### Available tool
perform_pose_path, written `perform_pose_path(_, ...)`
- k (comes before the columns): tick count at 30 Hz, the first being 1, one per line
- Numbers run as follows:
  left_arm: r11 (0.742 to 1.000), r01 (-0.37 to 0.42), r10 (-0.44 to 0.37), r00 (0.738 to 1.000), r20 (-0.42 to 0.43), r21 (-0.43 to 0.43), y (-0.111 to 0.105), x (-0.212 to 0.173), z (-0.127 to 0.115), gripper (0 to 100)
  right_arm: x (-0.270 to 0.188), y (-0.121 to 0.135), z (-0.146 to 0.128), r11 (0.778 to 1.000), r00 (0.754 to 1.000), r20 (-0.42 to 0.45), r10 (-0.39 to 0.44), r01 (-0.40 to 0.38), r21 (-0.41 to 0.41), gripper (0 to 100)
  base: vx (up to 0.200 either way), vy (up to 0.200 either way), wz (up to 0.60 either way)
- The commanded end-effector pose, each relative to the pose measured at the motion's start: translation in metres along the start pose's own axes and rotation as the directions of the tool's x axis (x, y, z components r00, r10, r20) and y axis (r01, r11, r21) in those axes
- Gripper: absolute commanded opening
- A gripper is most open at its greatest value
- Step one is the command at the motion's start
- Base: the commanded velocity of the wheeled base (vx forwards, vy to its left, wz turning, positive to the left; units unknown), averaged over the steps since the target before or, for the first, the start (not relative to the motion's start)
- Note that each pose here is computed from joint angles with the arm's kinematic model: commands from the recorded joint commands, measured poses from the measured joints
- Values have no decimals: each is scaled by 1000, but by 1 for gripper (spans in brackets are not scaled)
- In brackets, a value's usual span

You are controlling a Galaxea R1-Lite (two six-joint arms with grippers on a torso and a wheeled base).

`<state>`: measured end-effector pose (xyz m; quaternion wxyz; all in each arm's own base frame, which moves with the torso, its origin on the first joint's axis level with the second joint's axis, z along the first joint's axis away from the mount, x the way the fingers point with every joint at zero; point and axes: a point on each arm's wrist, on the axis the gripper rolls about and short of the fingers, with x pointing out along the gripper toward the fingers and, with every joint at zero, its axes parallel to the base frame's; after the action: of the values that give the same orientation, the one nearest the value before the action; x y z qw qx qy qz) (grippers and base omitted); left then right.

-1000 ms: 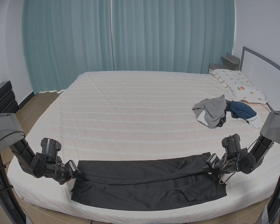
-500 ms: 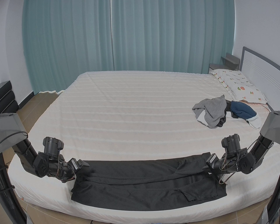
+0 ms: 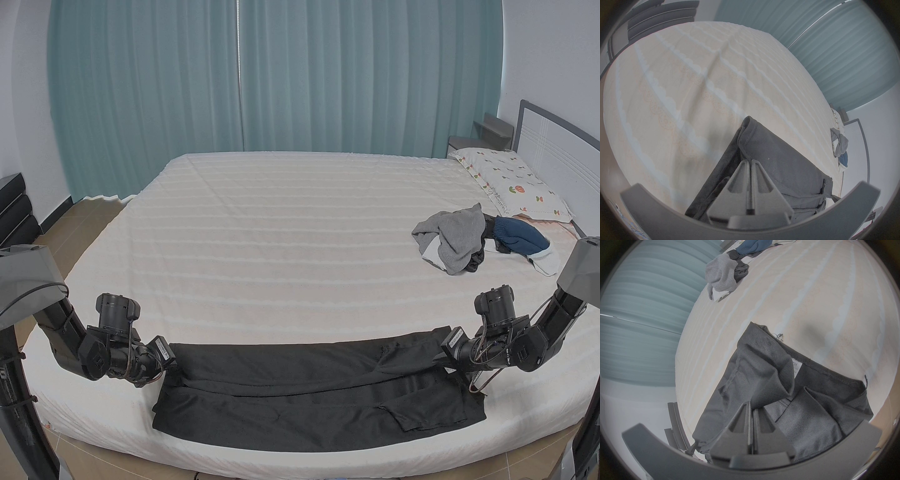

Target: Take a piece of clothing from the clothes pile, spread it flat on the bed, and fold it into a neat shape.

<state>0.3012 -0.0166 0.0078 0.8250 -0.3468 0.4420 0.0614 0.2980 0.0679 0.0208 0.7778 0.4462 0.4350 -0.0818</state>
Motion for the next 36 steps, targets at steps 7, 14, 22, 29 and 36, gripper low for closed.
perform_pose_path(7,999,45,-44,996,80,-7,-7,-21,14,0,-12,8,8,999,998,35,46,-46,5,0,0,0,0)
perform_pose_path(14,997,81,-81,988,134,3,-15,-28,25,0,-20,26,17,994,990,83,113,-113,-9,0,0,0,0)
perform_pose_path(22,989,149,-150,960,237,21,-26,-31,39,0,-30,42,31,985,974,144,174,-173,-17,0,0,0,0)
perform_pose_path(29,986,161,-166,952,258,42,-11,-30,26,0,-32,17,17,995,990,98,98,-94,-40,0,0,0,0)
perform_pose_path(36,987,44,-71,982,173,153,17,-30,1,0,-29,-7,1,995,999,37,8,-4,-102,0,0,0,0)
